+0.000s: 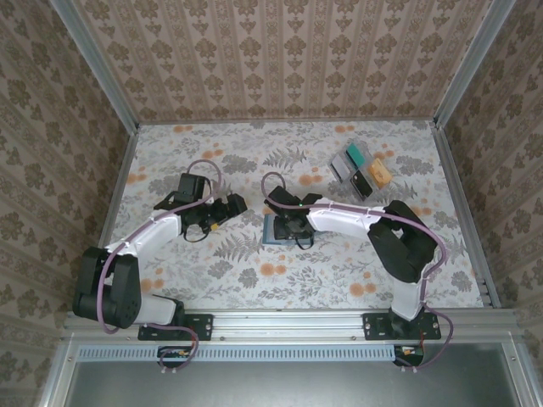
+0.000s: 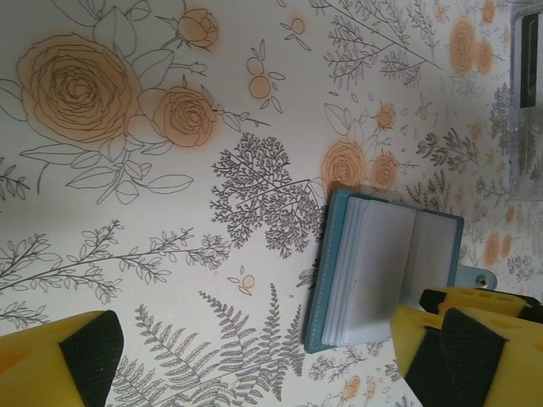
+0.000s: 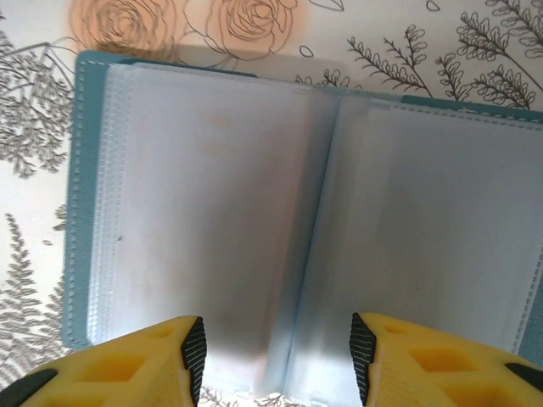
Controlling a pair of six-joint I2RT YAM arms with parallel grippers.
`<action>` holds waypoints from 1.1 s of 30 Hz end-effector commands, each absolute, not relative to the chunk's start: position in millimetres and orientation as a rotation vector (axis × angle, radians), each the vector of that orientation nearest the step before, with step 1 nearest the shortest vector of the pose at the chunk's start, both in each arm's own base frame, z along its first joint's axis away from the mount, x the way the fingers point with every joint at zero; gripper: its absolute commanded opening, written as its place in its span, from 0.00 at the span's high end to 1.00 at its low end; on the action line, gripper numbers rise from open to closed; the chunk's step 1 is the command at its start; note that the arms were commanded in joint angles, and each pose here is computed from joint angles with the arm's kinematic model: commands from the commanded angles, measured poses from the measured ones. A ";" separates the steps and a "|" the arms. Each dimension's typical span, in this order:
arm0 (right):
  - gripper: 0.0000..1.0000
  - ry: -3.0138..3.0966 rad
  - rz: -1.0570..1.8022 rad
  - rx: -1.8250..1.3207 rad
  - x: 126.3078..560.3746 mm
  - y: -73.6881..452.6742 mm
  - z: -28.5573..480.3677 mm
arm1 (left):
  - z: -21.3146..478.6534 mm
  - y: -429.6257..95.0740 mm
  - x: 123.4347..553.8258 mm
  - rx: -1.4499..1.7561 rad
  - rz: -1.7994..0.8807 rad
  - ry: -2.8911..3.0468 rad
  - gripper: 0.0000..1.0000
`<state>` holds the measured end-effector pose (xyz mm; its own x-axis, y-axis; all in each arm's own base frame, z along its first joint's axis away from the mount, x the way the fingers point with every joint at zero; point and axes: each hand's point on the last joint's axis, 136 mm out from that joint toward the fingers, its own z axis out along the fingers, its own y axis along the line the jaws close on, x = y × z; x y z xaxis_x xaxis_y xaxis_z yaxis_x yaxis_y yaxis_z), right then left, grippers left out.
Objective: Take the credit cards out of the card holder
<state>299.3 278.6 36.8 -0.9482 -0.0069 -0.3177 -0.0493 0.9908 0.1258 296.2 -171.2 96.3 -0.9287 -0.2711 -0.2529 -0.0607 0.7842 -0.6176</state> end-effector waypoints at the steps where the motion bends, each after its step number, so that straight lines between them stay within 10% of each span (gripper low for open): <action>1: 0.50 2.836 0.100 0.016 298.5 265.0 25.7 | 111.0 -180.3 301.3 -0.193 -0.959 2.617 0.00; 14: 0.59 2.843 0.103 0.112 292.6 249.0 11.6 | 106.6 -221.1 294.6 -0.072 -1.044 2.678 0.04; 33: 0.66 2.827 0.231 0.125 290.2 252.9 13.2 | 84.2 -284.1 273.2 0.008 -1.183 2.773 0.55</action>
